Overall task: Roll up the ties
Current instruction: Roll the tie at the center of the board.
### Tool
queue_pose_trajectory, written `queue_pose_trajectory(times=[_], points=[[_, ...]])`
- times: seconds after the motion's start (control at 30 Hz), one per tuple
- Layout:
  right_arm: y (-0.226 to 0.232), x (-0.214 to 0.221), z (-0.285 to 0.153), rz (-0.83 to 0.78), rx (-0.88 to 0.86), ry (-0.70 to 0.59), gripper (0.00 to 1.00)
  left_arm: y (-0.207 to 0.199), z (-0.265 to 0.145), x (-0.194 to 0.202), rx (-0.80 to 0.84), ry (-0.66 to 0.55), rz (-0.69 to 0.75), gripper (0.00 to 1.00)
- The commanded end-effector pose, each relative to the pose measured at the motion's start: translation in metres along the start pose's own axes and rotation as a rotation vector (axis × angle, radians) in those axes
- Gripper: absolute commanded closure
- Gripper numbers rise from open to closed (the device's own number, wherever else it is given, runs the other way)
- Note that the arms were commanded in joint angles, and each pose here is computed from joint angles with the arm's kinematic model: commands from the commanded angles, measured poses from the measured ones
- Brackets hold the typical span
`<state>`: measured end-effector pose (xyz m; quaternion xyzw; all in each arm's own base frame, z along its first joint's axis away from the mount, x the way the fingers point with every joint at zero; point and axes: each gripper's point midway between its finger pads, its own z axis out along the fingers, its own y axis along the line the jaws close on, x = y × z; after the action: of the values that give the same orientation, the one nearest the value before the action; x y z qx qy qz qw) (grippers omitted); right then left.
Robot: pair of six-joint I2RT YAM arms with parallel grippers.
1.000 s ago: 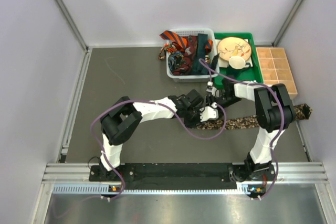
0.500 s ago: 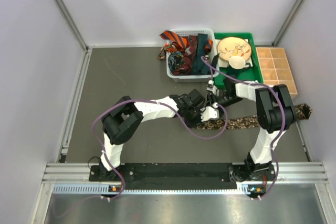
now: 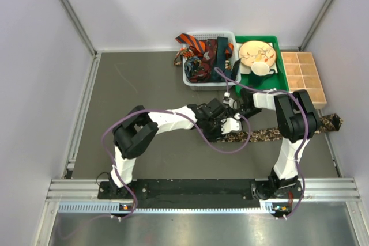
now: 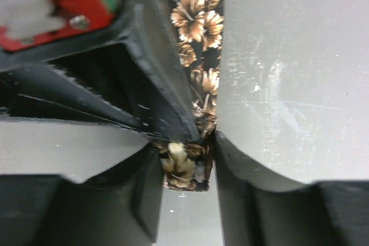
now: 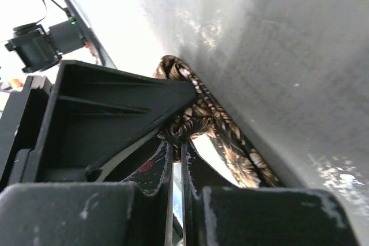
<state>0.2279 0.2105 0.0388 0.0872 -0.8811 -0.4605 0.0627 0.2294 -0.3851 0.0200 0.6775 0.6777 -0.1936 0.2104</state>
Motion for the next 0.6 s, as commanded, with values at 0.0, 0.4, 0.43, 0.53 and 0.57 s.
queue_pose_trajectory(times=[0.0, 0.4, 0.43, 0.53, 0.57], points=[[-0.012, -0.004, -0.002, -0.049, 0.051, -0.029, 1.0, -0.013, 0.019, 0.06, 0.05, 0.165, -0.059, 0.46], [-0.044, 0.003, 0.001, -0.062, 0.176, -0.02, 1.0, 0.01, -0.017, 0.031, -0.04, -0.155, -0.098, 0.22], [-0.045, 0.005, 0.0, -0.057, 0.179, -0.016, 1.0, 0.009, -0.017, 0.029, -0.017, -0.172, -0.106, 0.22], [-0.046, 0.006, -0.001, -0.054, 0.186, -0.015, 1.0, 0.005, -0.017, 0.025, 0.042, -0.218, -0.119, 0.18], [-0.046, 0.005, -0.002, -0.053, 0.187, -0.019, 1.0, 0.006, -0.016, 0.022, 0.043, -0.241, -0.104, 0.17]])
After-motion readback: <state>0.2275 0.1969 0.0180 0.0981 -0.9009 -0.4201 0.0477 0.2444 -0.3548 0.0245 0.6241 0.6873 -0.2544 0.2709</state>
